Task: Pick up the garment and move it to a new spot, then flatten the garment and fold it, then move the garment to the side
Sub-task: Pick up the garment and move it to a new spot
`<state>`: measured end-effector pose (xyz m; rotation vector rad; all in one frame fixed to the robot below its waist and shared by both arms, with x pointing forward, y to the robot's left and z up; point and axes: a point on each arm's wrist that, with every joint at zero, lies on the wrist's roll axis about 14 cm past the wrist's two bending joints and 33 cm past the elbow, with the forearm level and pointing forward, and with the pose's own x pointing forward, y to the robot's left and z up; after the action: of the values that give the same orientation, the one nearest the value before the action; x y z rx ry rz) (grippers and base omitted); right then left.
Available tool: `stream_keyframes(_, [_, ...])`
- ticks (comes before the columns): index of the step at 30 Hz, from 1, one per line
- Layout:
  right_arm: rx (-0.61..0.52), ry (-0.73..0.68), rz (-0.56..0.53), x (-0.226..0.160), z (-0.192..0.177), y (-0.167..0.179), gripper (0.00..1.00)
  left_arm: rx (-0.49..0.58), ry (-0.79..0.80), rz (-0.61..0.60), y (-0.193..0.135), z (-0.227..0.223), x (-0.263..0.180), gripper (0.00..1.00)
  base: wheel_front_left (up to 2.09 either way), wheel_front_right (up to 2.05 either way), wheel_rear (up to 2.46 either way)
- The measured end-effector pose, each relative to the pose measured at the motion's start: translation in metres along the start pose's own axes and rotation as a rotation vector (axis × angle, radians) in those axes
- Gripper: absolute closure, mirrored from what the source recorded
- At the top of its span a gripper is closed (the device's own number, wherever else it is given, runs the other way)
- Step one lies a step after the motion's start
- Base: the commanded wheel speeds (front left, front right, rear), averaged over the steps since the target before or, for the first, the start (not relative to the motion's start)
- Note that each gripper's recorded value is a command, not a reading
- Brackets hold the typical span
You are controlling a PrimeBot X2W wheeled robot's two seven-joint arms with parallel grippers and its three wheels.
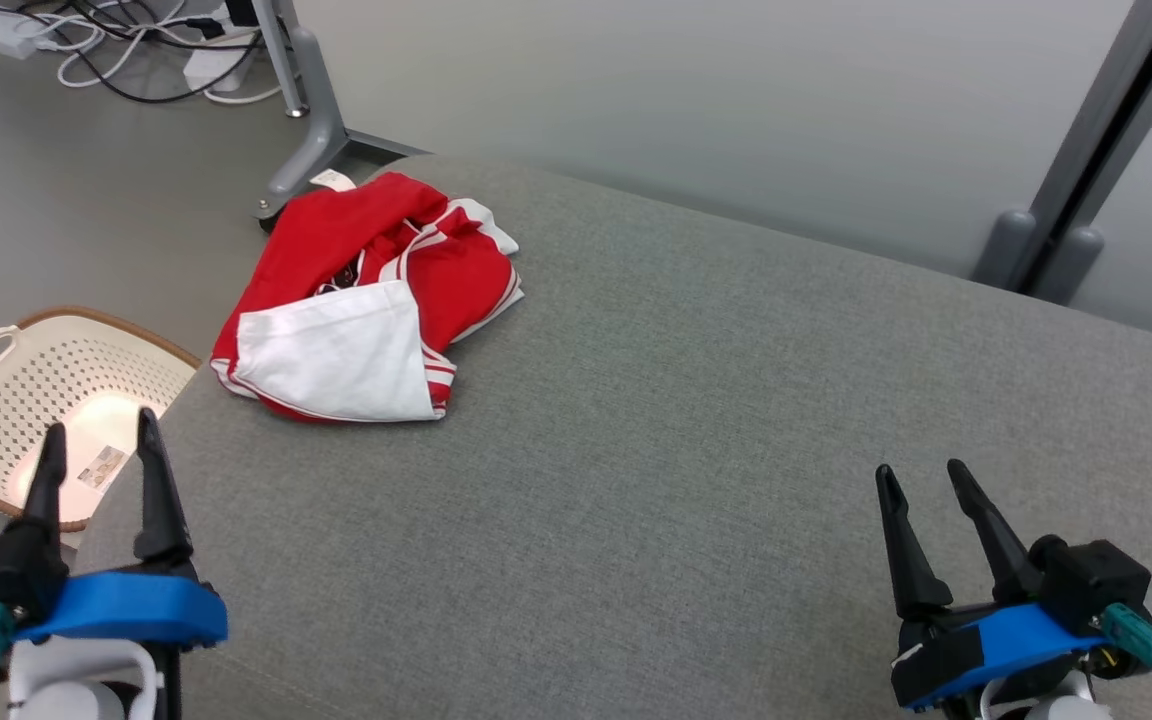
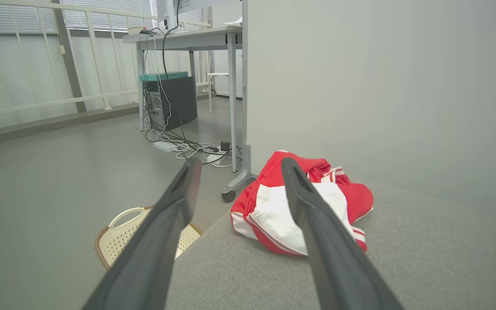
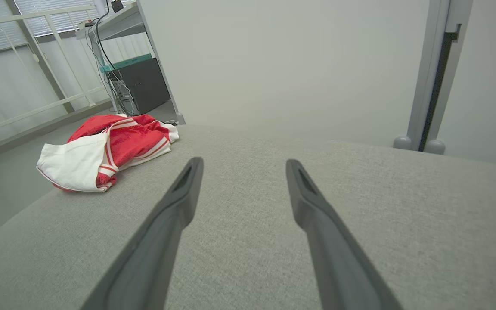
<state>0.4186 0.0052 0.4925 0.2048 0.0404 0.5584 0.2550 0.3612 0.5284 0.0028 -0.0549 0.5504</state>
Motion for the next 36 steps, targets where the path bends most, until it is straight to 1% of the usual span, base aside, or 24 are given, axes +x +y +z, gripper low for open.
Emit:
stream_keyframes(3, [-0.011,-0.004,-0.020,0.003,0.002,-0.010,0.00,0.017,-0.040,-0.023,-0.004,0.016,0.027,0.00,0.00,0.00,0.00])
stream_keyframes(9, [-0.028,0.003,-0.085,0.004,0.000,-0.039,0.00,0.034,-0.082,-0.087,-0.027,0.036,0.086,0.00,0.00,0.00,0.00])
stream_keyframes(14, [-0.053,0.016,-0.161,0.004,-0.004,-0.073,0.00,0.045,-0.082,-0.134,-0.050,0.038,0.141,0.00,0.00,0.00,0.00])
stream_keyframes(17, [-0.071,0.022,-0.203,0.004,-0.006,-0.091,0.00,0.072,-0.052,-0.164,-0.060,0.030,0.170,0.00,0.00,0.00,0.00])
stream_keyframes(22, [-0.100,0.049,-0.269,0.000,-0.014,-0.119,0.00,0.114,0.044,-0.184,-0.071,-0.001,0.208,0.00,0.00,0.00,0.00])
stream_keyframes(26, [-0.108,0.063,-0.305,-0.002,-0.019,-0.134,0.00,0.115,0.174,-0.167,-0.069,-0.039,0.221,0.00,0.00,0.00,0.00])
stream_keyframes(30, [-0.112,0.071,-0.317,-0.002,-0.023,-0.140,0.00,0.121,0.327,-0.147,-0.062,-0.085,0.217,0.00,0.00,0.00,0.00])
stream_keyframes(36, [-0.109,0.070,-0.314,0.001,-0.025,-0.140,0.00,0.072,0.511,-0.101,-0.050,-0.137,0.189,0.00,0.00,0.00,0.00])
